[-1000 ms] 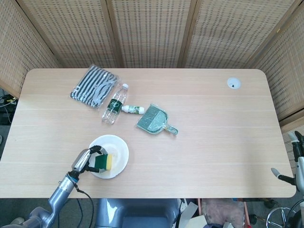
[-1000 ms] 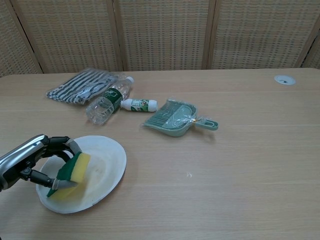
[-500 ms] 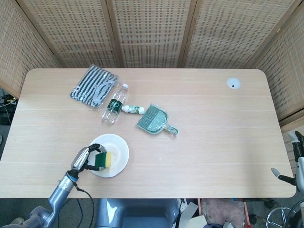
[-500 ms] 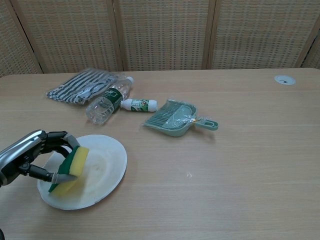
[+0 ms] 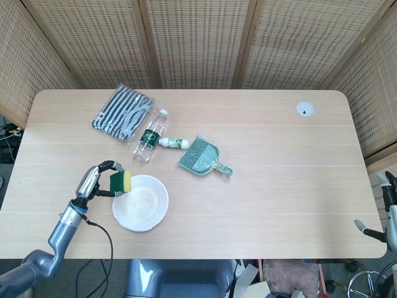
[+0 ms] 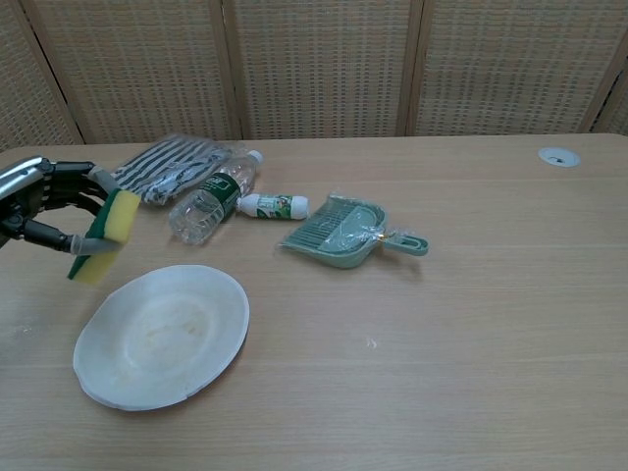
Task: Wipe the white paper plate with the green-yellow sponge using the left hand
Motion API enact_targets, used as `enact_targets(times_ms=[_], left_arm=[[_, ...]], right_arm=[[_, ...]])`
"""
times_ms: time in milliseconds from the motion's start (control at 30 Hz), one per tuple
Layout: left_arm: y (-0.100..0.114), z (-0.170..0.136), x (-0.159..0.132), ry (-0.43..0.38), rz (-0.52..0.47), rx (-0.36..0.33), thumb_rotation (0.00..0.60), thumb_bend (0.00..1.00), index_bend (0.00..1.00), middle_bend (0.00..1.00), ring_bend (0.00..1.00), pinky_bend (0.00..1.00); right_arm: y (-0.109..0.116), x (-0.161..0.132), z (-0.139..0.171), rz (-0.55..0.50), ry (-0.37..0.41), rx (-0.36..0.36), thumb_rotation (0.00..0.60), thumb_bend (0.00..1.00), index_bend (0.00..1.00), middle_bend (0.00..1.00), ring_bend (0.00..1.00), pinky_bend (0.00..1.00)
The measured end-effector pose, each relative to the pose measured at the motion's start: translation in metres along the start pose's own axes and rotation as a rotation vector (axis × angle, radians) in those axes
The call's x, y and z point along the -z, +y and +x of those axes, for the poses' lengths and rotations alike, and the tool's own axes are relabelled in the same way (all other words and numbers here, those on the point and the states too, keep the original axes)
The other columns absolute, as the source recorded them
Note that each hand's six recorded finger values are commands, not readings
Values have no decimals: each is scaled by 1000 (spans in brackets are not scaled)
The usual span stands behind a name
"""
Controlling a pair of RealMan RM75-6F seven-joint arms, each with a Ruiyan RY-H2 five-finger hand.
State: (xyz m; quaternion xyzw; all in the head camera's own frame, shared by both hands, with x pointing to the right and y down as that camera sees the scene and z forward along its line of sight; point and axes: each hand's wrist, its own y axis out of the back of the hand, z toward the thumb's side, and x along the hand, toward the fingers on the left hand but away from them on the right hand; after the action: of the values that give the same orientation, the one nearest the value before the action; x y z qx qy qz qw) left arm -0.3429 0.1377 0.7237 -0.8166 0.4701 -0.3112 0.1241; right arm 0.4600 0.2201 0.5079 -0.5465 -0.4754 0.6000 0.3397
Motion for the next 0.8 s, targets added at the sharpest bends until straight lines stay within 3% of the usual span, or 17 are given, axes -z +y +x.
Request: enact_targets(times_ms=[200, 333, 467, 567, 667, 800], left_arm=[[22, 16, 24, 118, 306, 98, 600, 73, 660, 492, 308, 317], [31, 13, 48, 190, 496, 181, 600, 73, 628, 409, 306, 276], [35, 10, 62, 224, 613, 241, 600, 70, 460, 214, 225, 164], [36, 8, 70, 253, 687, 294, 600, 14, 69, 6, 24, 14], [36, 5, 75, 287, 740, 342, 600, 0, 0, 0, 0, 0], [39, 4, 65, 295, 736, 325, 600, 0, 0, 0, 0, 0]], right_arm=[[1, -1, 0, 7, -6, 3, 600, 0, 0, 0, 0, 0], [0, 1, -2, 12, -19, 0, 600, 0, 0, 0, 0, 0], [0, 2, -3, 24, -29, -1, 600, 0, 0, 0, 0, 0], [0, 1, -3, 26, -31, -3, 600, 0, 0, 0, 0, 0], [-1, 1, -3, 28, -33, -5, 600, 0, 0, 0, 0, 0], [-1, 1, -3, 29, -36, -5, 600, 0, 0, 0, 0, 0]])
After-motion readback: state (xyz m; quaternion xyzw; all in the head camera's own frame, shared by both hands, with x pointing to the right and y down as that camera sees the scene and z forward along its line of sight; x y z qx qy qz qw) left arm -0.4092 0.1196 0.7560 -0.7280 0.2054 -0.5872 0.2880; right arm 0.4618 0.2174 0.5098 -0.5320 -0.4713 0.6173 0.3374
